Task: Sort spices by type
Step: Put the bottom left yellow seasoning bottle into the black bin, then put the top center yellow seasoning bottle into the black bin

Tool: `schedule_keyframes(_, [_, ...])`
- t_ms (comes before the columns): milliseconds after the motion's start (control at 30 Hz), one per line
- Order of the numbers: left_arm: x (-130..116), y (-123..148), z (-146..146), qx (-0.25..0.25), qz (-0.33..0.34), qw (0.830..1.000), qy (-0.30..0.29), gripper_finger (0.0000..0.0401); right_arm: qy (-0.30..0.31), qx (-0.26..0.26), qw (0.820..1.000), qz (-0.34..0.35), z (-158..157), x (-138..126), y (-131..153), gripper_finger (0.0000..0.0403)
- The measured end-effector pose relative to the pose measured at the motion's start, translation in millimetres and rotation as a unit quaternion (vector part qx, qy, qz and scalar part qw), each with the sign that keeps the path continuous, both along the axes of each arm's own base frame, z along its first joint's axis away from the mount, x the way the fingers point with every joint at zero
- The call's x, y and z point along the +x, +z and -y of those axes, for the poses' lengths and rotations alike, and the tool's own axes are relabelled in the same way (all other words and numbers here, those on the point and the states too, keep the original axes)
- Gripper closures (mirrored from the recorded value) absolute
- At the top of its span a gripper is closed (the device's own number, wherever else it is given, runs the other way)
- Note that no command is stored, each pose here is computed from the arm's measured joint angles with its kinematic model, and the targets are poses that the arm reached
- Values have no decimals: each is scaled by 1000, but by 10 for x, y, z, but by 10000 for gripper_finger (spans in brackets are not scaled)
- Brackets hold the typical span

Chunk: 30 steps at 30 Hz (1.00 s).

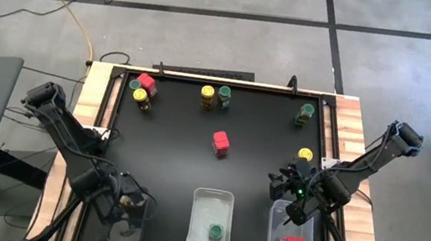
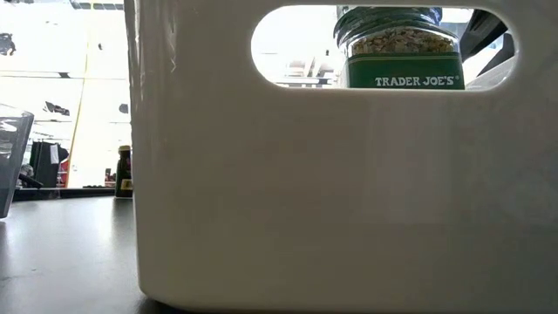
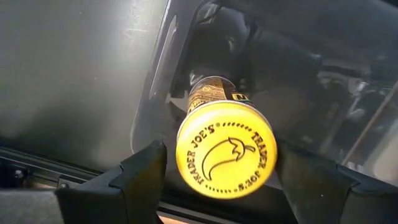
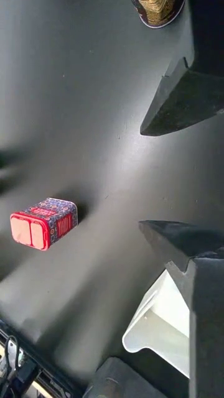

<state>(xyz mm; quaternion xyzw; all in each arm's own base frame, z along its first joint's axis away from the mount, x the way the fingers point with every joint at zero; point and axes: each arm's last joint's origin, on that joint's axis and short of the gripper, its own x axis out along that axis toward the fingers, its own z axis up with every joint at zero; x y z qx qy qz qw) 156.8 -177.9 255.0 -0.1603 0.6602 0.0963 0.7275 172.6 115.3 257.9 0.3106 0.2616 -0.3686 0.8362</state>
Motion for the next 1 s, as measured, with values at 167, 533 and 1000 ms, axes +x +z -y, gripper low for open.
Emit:
schedule_keyframes(167, [-50,100,-57,-17,14,1000,4,122,0,0,1000,0,0,0,0,143])
schedule_keyframes(533, [-152,314,-186,-52,66,996,1,122,0,0,1000,0,0,0,0,143])
schedule_keyframes(1000, [203,364,-576,24,172,973,151,122,-9,-5,1000,-6,28,23,-16,143])
